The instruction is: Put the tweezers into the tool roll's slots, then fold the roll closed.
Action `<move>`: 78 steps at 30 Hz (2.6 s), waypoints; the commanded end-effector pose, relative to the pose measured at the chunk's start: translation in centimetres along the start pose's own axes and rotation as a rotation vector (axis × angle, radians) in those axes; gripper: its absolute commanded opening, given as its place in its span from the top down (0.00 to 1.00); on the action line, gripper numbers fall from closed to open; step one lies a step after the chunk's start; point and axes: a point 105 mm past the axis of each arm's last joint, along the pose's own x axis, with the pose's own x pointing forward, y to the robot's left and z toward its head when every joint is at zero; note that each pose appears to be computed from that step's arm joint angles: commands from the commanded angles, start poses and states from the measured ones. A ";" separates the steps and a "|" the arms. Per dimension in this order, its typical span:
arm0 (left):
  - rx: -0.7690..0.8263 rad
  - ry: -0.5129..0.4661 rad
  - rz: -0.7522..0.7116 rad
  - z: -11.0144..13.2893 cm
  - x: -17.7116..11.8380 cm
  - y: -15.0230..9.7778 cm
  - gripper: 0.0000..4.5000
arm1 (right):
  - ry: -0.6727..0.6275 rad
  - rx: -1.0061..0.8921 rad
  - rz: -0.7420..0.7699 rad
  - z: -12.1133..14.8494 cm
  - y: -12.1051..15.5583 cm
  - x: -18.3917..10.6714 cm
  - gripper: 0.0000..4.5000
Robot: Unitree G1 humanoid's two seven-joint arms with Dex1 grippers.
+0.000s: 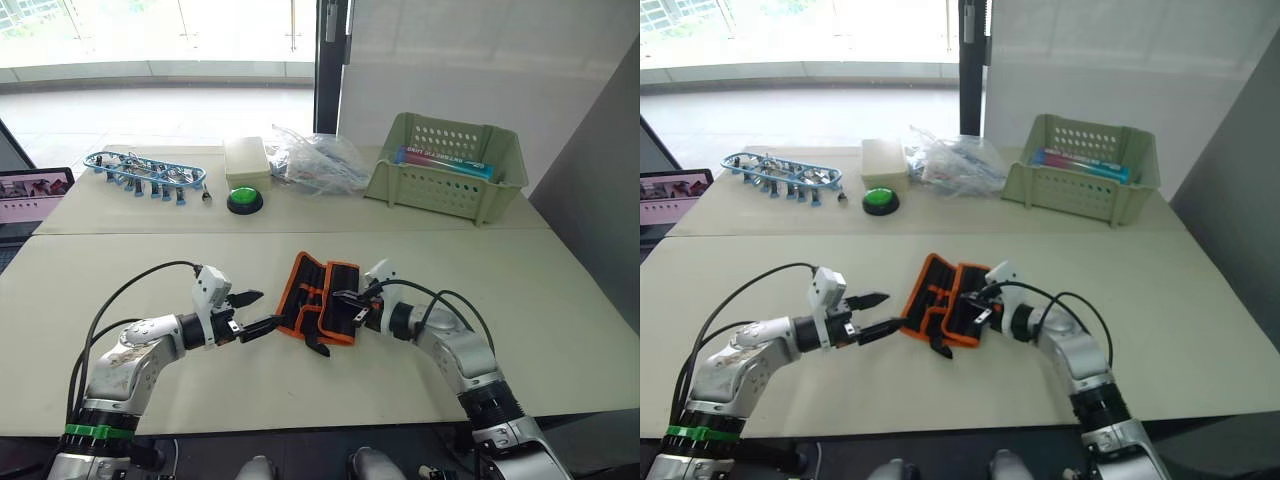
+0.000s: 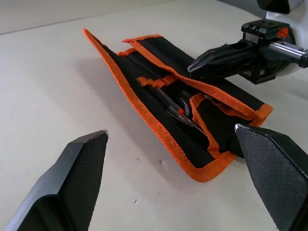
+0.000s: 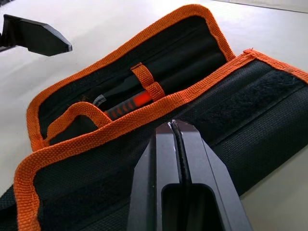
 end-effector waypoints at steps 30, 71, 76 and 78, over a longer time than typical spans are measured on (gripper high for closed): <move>0.040 -0.118 -0.137 4.1 4.1 -1.6 1.00 | 0.023 0.031 -0.070 -0.8 -0.3 -0.2 1.00; 0.116 0.124 -0.265 -1.8 10.9 -5.3 1.00 | 0.153 -0.023 -0.118 -1.4 -2.3 -1.1 1.00; 0.225 0.047 -0.290 0.3 9.9 -5.6 1.00 | 0.190 0.015 -0.093 -2.7 -1.9 -1.1 1.00; 0.243 -0.005 -0.284 1.9 9.1 -5.3 1.00 | 0.182 0.023 -0.097 -2.7 -1.8 -1.0 1.00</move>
